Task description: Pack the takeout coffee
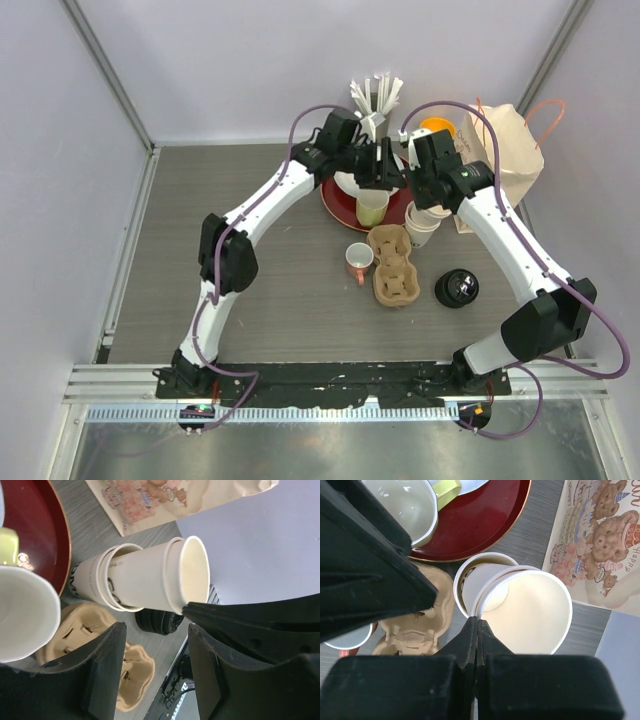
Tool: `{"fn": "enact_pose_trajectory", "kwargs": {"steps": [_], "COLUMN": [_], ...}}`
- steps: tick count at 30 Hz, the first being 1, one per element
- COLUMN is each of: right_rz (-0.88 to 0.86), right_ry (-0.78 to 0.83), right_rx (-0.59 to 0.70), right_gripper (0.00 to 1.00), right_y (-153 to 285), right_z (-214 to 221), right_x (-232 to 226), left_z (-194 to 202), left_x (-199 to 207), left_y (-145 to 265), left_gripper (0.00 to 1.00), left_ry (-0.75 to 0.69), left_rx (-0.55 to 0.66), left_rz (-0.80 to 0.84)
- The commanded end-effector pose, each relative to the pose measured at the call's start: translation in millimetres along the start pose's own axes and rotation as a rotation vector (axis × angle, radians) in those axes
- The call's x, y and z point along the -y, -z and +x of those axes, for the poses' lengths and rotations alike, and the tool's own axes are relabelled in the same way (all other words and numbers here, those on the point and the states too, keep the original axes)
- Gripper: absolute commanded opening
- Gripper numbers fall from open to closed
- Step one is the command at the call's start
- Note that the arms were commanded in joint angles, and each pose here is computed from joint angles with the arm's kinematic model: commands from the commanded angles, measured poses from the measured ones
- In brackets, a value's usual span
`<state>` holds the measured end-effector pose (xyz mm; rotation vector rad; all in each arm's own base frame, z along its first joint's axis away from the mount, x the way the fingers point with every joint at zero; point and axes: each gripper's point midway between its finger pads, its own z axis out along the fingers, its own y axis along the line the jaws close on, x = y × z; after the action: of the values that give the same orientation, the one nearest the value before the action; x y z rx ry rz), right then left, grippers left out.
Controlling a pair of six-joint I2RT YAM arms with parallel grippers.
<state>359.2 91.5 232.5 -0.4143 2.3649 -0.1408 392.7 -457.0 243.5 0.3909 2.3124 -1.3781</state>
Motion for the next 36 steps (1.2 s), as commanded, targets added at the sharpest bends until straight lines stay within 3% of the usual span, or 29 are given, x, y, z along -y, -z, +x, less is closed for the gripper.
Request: {"fn": "enact_pose_trajectory", "kwargs": {"steps": [1,5,10,27,36], "right_rz": [-0.017,-0.029,-0.038,-0.04,-0.035], "right_ry": [-0.003,-0.002,0.003,0.01,0.01], "right_rx": [0.093,0.105,0.109,0.099,0.102], "right_gripper": [0.01,0.01,0.01,0.01,0.01], "right_y": [12,14,15,11,14], "right_z": [-19,-23,-23,-20,-19], "right_x": [2,0,-1,-2,-1], "left_z": [-3,8,14,-3,2], "left_x": [21,15,2,41,44], "left_y": [-10,-24,-39,-24,-18], "left_gripper": [0.56,0.47,0.46,0.47,0.47], "left_ry": [-0.014,0.063,0.125,0.051,0.037], "left_rx": [0.014,-0.025,-0.047,-0.001,-0.015], "left_rz": [0.06,0.055,0.044,0.121,0.115]}}
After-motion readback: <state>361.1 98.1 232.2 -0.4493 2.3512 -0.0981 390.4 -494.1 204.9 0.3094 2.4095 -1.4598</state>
